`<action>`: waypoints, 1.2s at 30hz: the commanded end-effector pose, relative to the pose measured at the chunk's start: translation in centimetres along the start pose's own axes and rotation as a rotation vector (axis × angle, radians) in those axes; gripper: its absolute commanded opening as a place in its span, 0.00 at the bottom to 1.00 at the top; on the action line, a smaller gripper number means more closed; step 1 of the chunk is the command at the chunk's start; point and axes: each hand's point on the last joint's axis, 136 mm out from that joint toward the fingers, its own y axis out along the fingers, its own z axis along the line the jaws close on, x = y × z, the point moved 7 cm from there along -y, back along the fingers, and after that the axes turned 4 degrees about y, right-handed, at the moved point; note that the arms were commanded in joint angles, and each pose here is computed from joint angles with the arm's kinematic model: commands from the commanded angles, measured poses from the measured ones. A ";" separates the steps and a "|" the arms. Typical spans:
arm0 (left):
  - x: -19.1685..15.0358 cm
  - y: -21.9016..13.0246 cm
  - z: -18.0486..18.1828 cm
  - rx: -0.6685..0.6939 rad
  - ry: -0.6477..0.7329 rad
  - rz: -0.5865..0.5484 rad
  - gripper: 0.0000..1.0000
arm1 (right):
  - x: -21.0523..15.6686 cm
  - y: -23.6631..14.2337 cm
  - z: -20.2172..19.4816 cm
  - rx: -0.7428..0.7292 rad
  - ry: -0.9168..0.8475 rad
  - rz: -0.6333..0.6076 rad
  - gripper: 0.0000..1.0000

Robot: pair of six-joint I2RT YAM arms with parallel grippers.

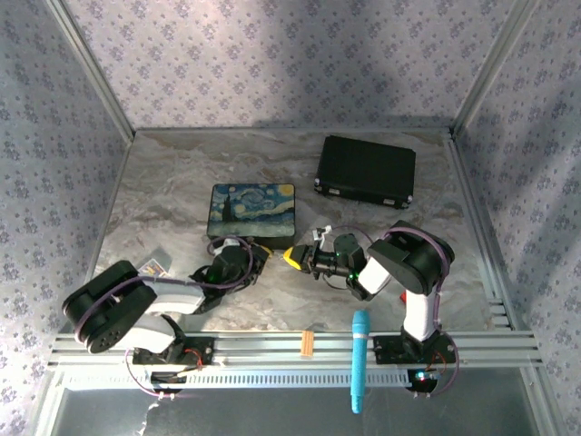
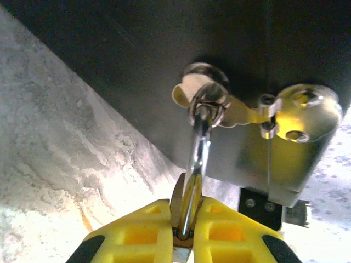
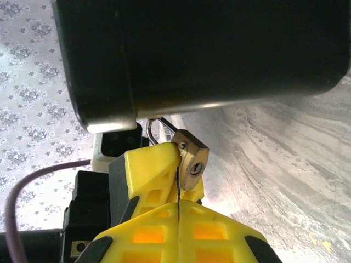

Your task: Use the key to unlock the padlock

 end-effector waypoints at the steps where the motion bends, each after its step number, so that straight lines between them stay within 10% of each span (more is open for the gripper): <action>1: -0.5 0.1 1.7 0.185 0.119 0.048 0.05 | -0.1 -0.2 -0.8 -0.015 -0.034 -0.001 0.00; 36: -0.1 -2.0 7.2 0.550 0.396 0.102 0.26 | -2.6 -1.5 3.5 -0.296 -0.620 0.035 0.00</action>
